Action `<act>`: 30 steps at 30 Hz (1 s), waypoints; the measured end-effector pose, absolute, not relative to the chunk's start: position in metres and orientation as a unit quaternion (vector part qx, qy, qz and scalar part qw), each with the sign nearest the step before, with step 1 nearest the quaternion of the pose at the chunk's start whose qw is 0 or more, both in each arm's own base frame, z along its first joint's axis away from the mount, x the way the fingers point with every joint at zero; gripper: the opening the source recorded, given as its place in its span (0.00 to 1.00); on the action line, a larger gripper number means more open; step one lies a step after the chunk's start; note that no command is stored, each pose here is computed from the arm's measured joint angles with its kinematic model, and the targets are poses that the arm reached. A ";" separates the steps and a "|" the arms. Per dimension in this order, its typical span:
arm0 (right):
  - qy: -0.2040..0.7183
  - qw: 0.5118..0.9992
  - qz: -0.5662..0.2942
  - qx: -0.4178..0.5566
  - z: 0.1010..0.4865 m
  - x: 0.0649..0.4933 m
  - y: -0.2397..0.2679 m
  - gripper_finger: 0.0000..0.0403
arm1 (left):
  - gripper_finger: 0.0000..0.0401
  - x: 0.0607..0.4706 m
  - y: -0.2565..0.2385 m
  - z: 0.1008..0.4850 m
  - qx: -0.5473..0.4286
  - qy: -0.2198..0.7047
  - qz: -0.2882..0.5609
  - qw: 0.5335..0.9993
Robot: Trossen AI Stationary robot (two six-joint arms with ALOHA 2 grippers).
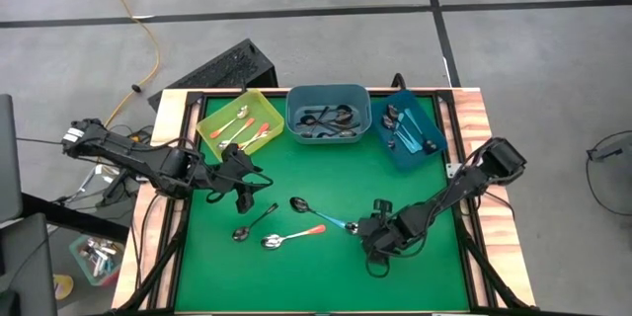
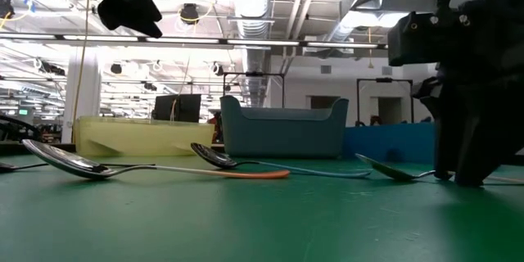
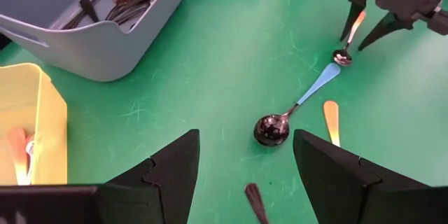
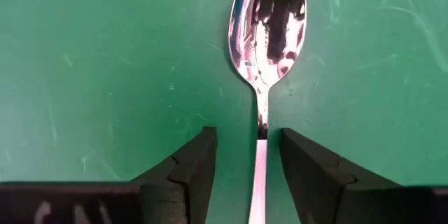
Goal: Sort silverware by color (type)
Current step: Put the orange spoon into the yellow bin
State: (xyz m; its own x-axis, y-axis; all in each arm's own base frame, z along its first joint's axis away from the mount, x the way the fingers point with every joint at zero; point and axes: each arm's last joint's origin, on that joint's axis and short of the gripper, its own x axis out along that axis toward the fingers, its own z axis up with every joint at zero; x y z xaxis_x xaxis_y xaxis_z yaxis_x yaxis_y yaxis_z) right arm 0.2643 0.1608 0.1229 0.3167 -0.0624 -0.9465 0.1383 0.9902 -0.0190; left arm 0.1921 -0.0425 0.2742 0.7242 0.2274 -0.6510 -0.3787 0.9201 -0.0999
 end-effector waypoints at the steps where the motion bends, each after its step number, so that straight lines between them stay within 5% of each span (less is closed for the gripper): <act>1: 0.588 0.805 -0.066 0.027 0.122 0.265 0.162 0.45 | 0.54 0.192 -0.042 0.274 -0.113 0.333 0.165 0.921; 15: 0.608 0.789 -0.076 0.040 0.133 0.278 0.158 0.03 | 0.54 0.192 -0.042 0.277 -0.091 0.325 0.152 0.929; 30: 0.589 0.784 -0.136 0.140 0.140 0.282 0.163 0.01 | 0.54 0.156 -0.031 0.311 -0.107 0.221 0.158 0.956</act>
State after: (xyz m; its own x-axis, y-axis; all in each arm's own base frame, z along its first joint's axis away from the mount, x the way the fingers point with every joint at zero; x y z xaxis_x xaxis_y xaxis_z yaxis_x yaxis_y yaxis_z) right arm 0.2822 0.1626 0.1404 0.2700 -0.0488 -0.9616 0.3787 0.9236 0.0595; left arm 0.1561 -0.0308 0.3106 0.8520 0.2547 -0.4575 -0.3498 0.9270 -0.1354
